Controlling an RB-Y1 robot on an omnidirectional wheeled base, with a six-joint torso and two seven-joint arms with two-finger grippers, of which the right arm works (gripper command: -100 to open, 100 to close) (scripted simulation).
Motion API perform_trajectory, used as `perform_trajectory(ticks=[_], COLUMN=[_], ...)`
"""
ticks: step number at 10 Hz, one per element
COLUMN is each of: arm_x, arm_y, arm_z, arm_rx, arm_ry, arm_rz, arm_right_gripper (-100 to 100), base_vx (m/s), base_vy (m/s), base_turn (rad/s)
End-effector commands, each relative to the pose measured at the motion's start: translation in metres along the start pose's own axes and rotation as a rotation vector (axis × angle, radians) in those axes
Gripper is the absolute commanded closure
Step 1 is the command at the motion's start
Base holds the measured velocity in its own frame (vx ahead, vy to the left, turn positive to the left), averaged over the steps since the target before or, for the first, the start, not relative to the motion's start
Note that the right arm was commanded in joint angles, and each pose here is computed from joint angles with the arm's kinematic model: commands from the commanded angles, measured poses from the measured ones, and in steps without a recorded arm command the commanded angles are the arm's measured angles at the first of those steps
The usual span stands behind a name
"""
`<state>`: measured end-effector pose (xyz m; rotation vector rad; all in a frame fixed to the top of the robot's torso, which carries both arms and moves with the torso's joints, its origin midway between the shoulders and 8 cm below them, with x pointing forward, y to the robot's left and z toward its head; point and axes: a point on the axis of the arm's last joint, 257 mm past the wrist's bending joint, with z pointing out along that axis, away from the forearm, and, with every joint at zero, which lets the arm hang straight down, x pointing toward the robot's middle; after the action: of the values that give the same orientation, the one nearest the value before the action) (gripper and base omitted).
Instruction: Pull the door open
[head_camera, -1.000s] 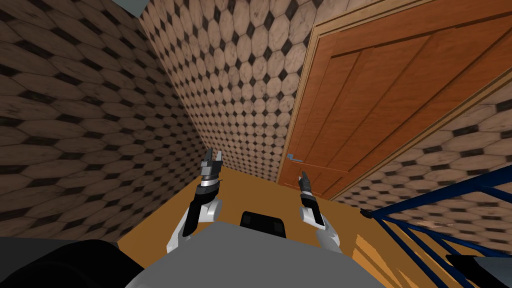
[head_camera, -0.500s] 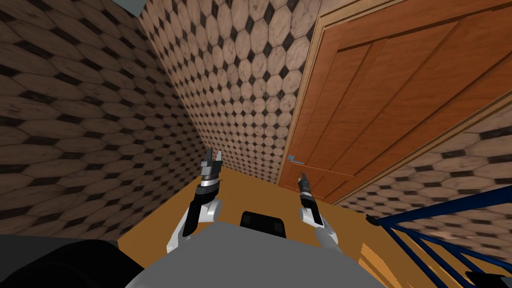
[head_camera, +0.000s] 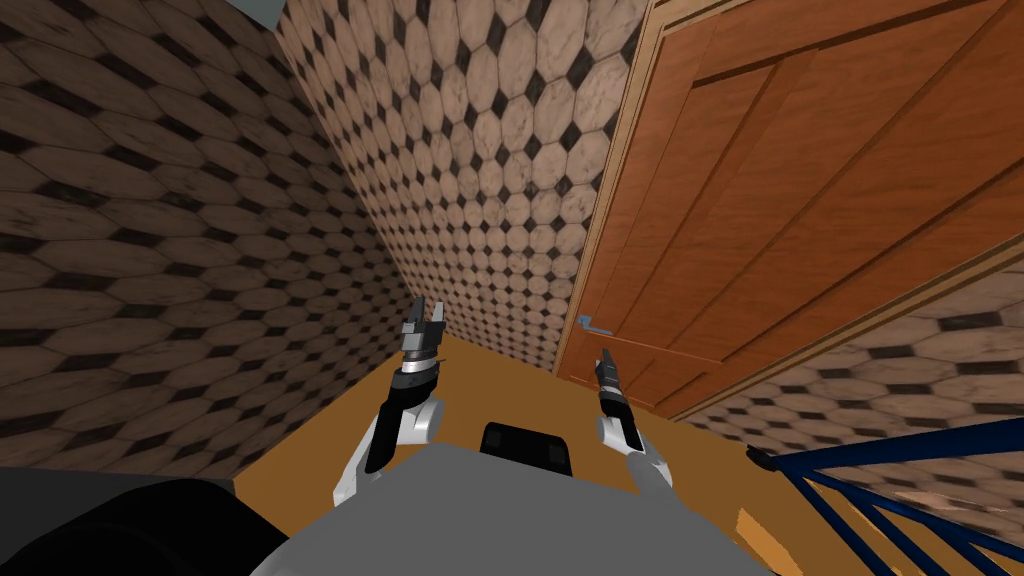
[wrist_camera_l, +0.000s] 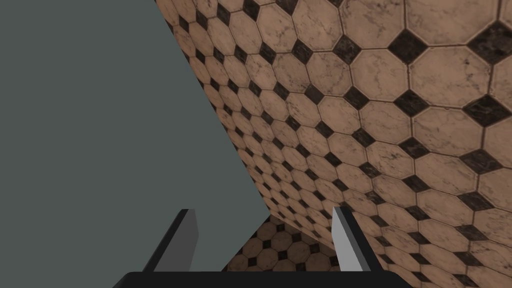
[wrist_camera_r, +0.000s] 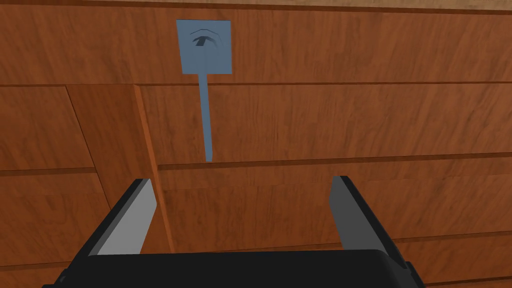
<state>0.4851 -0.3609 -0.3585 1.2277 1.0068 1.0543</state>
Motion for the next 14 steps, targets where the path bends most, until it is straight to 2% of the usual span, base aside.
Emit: perform_trajectory(ticks=[1, 7, 8, 9, 12, 13, 14], arm_x=[-0.001, -0.004, -0.003, -0.024, -0.030, -0.055, -0.061], arm_y=[-0.008, -0.032, -0.030, -0.032, -0.035, -0.034, -0.034], arm_z=[-0.0010, -0.0064, -0.0055, -0.0109, -0.0138, -0.0191, -0.0209], arm_rx=[0.017, 0.073, 0.068, 0.070, 0.077, 0.073, 0.073], arm_ry=[-0.005, -0.024, -0.021, -0.042, -0.048, -0.072, -0.078], arm_rz=[0.005, 0.023, 0.021, 0.021, 0.020, 0.021, 0.020], arm_right_gripper=[-100, -100, -100, -100, -100, -100, -100], base_vx=[0.069, 0.078, 0.037, 0.138, 0.126, 0.123, 0.192], base_vy=[-0.033, -0.039, -0.015, 0.019, 0.003, 0.010, -0.026], base_turn=[0.038, 0.040, 0.012, 0.152, 0.036, 0.154, 0.155])
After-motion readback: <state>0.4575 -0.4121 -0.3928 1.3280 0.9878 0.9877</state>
